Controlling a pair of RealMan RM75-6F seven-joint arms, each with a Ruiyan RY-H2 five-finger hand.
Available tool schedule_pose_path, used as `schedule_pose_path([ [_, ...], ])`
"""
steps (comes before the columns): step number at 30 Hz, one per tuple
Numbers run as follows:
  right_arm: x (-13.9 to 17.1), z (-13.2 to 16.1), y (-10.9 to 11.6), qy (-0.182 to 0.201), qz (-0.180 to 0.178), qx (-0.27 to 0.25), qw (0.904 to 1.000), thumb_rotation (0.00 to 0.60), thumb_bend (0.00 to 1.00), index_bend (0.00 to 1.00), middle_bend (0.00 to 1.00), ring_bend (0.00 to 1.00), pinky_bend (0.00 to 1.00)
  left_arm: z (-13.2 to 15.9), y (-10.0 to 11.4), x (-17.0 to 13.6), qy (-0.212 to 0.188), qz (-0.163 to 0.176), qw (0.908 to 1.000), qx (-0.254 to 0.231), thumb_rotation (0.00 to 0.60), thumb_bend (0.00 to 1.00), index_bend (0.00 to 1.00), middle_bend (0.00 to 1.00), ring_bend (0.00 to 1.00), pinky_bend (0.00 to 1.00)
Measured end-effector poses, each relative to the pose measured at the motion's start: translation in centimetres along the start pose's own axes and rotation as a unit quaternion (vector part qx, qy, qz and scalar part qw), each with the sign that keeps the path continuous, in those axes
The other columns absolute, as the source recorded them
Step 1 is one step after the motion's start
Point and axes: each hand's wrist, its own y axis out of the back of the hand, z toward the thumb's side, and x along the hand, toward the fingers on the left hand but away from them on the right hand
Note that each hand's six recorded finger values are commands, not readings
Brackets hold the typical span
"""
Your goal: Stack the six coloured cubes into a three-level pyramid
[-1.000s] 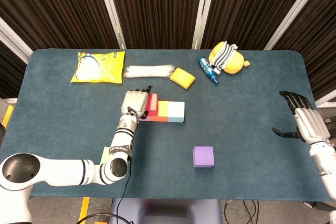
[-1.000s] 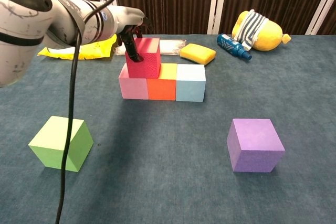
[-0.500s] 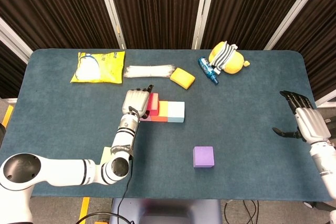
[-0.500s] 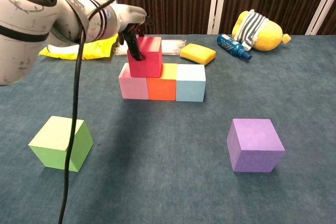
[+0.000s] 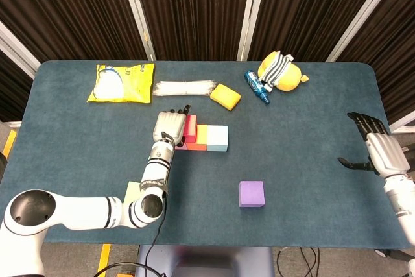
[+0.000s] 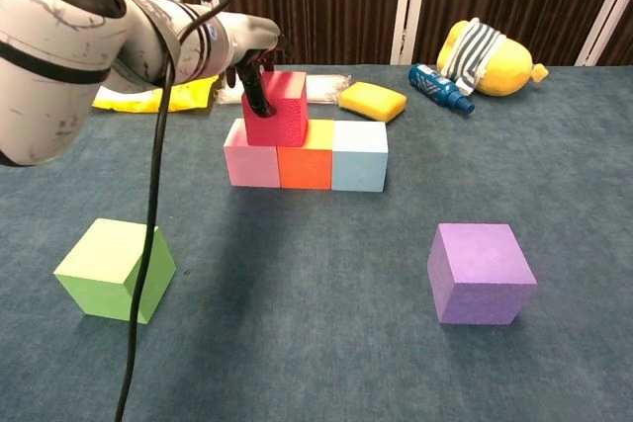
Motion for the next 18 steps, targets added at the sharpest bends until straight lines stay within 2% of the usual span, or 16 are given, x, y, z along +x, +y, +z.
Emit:
schedule_pose_path([
  [13,-0.22,0.00,-0.06,0.001,0.002,-0.002,1.0000,0.600,0.29,0.07,0.15,0.00,0.00,-0.03,-0.12,-0.30,0.006,-0.004,1.0000,0.003,0.600,0.38,0.00,0.15,0.19,0.34],
  [16,-0.24,0.02,-0.10,0.002,0.003,-0.002,1.0000,0.600,0.29,0.07,0.15,0.00,0.00,0.04,-0.18,-0.43,0.005,-0.006,1.0000,0.003,0.600,0.38,0.00,0.12,0.16,0.34],
  [18,-0.24,0.04,-0.15,0.002,0.006,-0.002,1.0000,0.600,0.29,0.07,0.15,0.00,0.00,0.10,-0.20,-0.51,0.004,-0.007,1.0000,0.003,0.600,0.38,0.00,0.08,0.09,0.32],
])
